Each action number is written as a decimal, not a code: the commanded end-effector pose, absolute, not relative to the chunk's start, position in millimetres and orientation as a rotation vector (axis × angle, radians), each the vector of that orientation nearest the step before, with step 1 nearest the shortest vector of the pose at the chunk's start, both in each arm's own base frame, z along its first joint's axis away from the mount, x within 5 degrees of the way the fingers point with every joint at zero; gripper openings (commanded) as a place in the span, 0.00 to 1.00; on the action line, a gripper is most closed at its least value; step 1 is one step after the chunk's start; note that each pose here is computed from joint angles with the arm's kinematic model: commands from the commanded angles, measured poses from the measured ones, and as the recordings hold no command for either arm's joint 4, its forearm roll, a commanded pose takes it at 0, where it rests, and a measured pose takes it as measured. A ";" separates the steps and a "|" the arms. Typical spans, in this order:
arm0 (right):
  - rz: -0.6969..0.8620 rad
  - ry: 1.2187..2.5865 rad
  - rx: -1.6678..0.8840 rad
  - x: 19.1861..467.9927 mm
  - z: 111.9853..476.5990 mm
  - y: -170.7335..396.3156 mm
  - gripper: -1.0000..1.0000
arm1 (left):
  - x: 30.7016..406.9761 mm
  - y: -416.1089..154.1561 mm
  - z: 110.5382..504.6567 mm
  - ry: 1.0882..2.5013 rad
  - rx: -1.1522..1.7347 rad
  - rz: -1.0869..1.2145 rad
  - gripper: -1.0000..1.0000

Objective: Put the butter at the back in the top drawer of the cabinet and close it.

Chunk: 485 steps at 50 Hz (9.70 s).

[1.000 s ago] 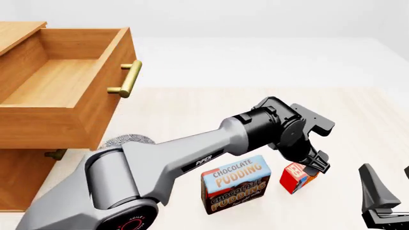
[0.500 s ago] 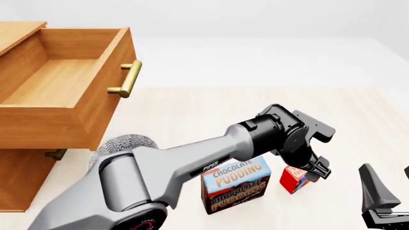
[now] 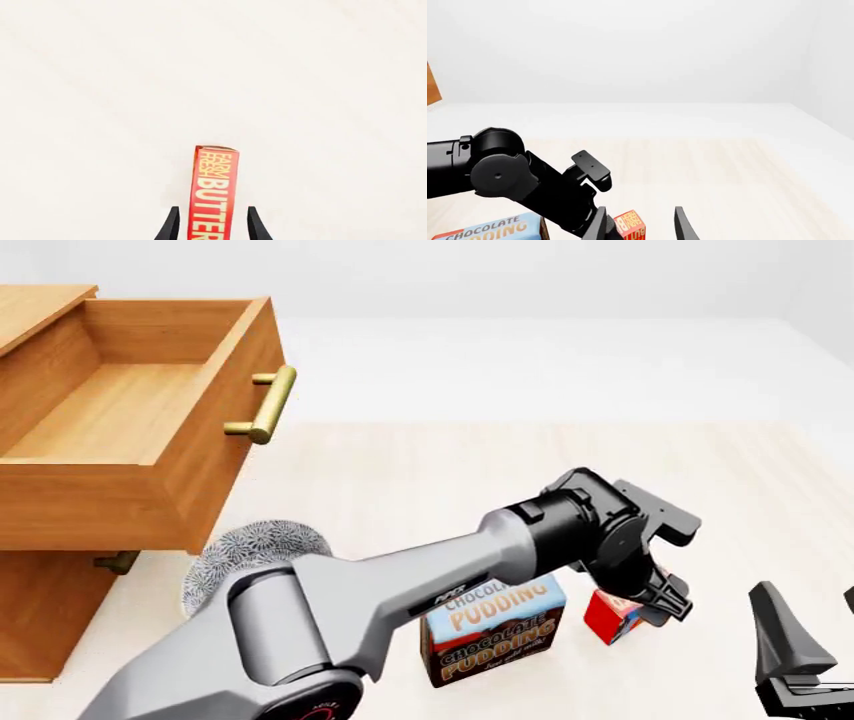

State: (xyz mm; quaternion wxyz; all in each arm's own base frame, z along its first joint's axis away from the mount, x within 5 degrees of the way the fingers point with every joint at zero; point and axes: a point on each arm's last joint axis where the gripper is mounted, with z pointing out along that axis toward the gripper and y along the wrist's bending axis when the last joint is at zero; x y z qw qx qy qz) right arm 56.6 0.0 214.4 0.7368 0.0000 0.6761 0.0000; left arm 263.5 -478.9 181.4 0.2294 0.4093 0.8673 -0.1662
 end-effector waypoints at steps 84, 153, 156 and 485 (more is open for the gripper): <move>0.000 1.485 0.000 56.6 214.4 0.0 1.00 | 262.0 -482.7 153.8 2.428 1.102 -0.454 1.00; 0.000 1.485 0.000 56.6 214.4 0.0 1.00 | 259.8 -475.2 200.8 2.326 1.100 -0.507 0.00; 0.000 1.485 0.000 56.6 214.4 0.0 1.00 | 260.1 -473.6 207.0 2.313 1.102 -0.510 0.00; 0.000 1.485 0.000 56.6 214.4 0.0 1.00 | 228.3 -13.2 451.6 2.265 0.349 0.099 0.00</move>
